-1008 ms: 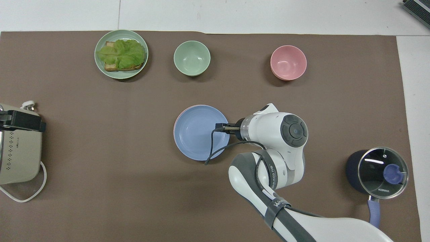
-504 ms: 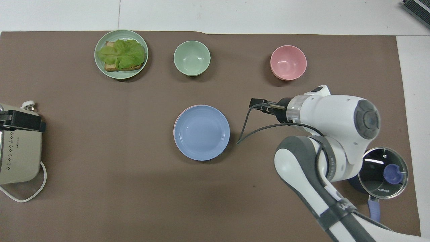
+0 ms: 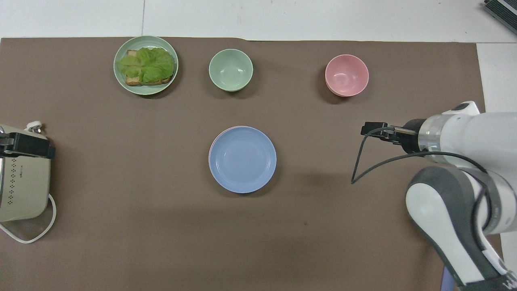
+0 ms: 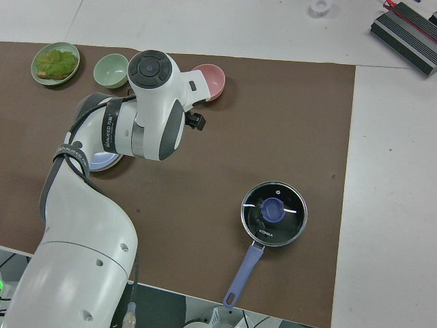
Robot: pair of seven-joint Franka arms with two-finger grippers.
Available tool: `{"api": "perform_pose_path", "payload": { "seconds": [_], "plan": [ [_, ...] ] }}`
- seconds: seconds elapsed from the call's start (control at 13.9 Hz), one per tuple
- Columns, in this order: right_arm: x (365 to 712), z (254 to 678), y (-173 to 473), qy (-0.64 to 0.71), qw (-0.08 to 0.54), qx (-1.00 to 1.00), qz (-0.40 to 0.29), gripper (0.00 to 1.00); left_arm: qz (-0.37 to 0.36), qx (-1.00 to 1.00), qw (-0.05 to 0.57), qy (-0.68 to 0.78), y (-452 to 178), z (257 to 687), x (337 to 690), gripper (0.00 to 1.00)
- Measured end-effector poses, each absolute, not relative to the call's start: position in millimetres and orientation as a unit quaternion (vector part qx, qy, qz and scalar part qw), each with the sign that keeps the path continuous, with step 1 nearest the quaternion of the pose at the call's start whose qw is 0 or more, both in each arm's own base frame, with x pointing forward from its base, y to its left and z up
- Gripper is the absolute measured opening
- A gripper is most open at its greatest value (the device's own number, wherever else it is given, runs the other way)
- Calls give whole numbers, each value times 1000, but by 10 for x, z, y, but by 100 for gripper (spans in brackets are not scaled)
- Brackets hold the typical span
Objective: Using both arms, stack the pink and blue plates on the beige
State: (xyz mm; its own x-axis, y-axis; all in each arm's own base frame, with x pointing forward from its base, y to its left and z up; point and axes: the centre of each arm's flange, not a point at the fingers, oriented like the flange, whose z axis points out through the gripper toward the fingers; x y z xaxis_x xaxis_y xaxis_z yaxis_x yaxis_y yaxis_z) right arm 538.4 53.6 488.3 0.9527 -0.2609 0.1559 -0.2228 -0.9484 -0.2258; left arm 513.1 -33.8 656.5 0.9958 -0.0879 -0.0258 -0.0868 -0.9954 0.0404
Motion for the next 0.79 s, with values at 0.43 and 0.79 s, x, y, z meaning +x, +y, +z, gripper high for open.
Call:
{"api": "perform_pose_path", "payload": {
  "seconds": [0.43,0.79],
  "plan": [
    [5142,5833,-106,130,28,-991,-23,100,-14,999,20,-44,-339,6565,5130,100],
    [5248,6221,-190,131,14,-991,-5,100,-14,999,20,-44,-339,6565,5130,100]
  ]
}}
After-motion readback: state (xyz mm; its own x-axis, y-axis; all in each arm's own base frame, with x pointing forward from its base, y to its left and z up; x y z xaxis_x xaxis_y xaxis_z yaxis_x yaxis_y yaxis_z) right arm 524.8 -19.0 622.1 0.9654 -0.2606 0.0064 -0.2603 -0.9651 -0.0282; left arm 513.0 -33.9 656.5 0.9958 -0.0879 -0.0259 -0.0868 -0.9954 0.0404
